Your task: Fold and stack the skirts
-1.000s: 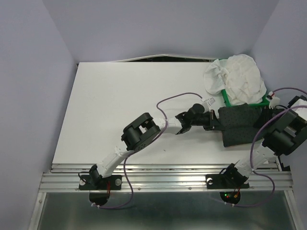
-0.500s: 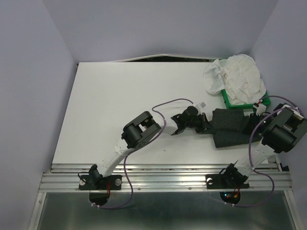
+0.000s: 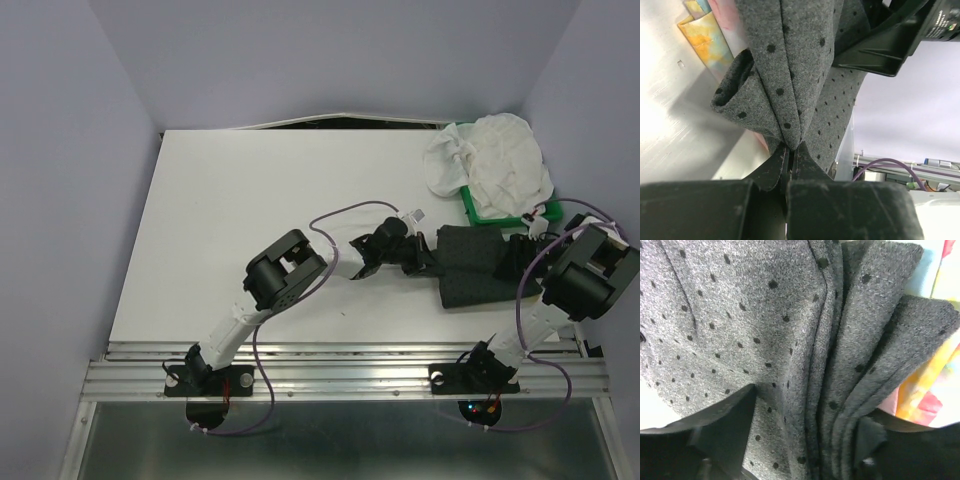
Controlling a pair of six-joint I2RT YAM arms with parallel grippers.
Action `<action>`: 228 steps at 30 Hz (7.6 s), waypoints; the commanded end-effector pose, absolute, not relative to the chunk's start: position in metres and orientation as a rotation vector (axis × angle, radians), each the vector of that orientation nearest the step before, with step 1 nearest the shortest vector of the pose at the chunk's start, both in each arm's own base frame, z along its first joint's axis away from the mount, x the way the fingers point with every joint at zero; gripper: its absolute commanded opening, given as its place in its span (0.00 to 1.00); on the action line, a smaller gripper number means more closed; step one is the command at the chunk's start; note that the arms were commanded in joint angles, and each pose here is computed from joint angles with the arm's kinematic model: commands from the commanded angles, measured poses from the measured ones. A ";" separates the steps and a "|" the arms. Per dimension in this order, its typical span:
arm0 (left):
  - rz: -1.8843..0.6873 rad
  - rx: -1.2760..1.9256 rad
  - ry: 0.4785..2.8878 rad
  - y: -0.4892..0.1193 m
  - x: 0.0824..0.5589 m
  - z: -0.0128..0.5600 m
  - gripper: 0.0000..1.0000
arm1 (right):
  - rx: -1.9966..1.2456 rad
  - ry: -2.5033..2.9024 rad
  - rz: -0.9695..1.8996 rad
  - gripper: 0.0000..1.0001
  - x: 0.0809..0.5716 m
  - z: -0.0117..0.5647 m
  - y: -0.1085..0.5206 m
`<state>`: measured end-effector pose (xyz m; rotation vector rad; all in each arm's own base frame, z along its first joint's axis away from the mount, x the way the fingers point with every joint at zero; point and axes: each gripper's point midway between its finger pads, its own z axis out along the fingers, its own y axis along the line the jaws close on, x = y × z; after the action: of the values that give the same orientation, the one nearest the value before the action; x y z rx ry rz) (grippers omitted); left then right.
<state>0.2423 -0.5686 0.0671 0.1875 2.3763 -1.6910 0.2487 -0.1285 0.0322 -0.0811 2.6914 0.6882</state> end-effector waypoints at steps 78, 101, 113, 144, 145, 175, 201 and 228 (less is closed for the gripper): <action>-0.860 0.642 2.133 -0.205 0.381 0.217 0.86 | -0.074 2.130 0.233 0.56 0.636 0.132 -0.097; -0.853 0.578 2.167 -0.192 0.390 0.213 0.86 | -0.113 2.053 0.261 0.01 0.638 0.171 -0.084; -0.815 0.538 2.110 -0.170 0.401 0.241 0.86 | -0.229 1.694 0.193 0.01 0.580 0.389 -0.060; -0.597 0.756 2.048 -0.090 0.329 0.239 0.79 | -0.988 1.956 1.024 0.65 0.383 0.217 0.340; -0.578 0.796 2.031 -0.090 0.328 0.238 0.79 | -0.969 1.979 0.947 0.67 0.388 0.219 0.332; -0.043 1.565 1.920 -0.215 0.278 0.086 0.70 | -0.977 2.342 0.292 0.43 0.390 0.055 0.207; -0.324 1.660 1.612 -0.193 0.210 0.177 0.00 | -0.874 2.099 0.637 0.01 0.408 0.223 0.200; -0.758 1.220 2.306 -0.175 0.311 0.069 0.00 | -0.964 2.233 0.743 0.46 0.337 0.190 0.210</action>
<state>0.3143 -0.1726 0.0739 1.2605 2.2339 -0.6324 0.3878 0.1842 0.2206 -0.8457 2.1833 0.6097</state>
